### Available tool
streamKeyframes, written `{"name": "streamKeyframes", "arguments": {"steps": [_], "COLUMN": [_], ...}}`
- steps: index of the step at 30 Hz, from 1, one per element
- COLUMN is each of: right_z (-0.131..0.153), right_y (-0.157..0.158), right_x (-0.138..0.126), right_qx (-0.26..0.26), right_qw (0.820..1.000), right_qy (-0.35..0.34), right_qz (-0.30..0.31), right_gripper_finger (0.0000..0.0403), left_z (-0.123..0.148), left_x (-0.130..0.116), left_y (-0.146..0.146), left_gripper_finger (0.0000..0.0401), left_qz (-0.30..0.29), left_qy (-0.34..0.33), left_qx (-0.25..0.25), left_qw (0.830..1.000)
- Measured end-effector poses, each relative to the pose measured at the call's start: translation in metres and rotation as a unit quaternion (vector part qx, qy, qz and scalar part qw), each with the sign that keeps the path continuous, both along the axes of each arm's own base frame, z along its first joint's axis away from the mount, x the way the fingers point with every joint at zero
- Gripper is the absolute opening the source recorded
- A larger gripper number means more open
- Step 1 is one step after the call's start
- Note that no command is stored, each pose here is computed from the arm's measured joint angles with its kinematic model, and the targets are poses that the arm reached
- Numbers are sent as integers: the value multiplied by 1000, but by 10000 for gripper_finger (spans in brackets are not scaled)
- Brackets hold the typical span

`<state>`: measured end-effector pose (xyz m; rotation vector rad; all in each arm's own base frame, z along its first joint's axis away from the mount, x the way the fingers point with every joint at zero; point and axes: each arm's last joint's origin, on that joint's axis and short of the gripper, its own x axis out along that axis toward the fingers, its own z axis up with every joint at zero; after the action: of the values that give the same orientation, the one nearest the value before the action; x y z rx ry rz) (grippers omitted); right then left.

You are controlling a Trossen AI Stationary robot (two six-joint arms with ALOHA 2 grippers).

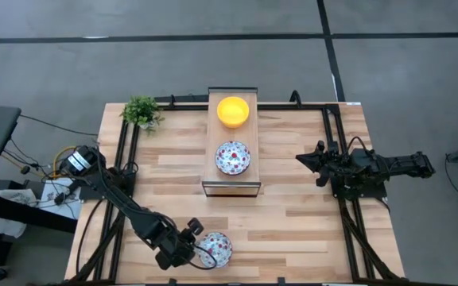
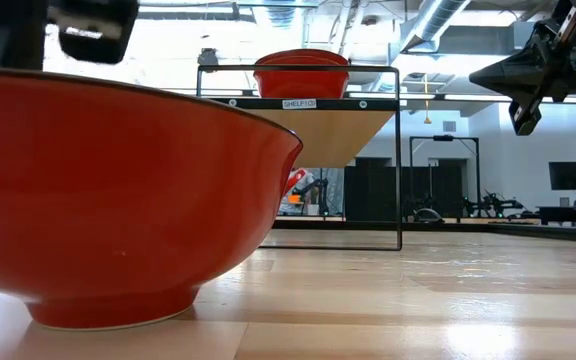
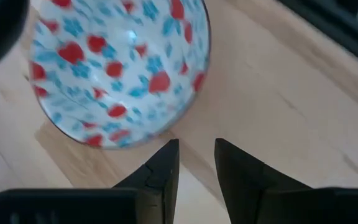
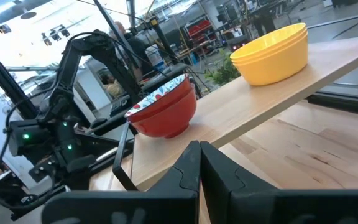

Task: Pick & Place Mini bowls
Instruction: Stack the white patterned bowl on top of the white patterned bowl on the shelf

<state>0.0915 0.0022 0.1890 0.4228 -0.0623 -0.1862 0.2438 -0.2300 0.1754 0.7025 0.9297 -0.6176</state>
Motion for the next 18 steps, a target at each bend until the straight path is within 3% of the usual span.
{"name": "streamKeyframes", "arguments": {"steps": [18], "right_z": [0], "right_y": [0], "right_x": [0], "right_qx": [3], "right_qw": [1000], "right_qy": [-1], "right_qz": [0], "right_gripper_finger": [0], "left_z": [-1], "left_x": [-2], "left_y": [0], "left_gripper_finger": [102], "left_qz": [14], "left_qy": [-31], "left_qx": [25], "left_qw": [999]}}
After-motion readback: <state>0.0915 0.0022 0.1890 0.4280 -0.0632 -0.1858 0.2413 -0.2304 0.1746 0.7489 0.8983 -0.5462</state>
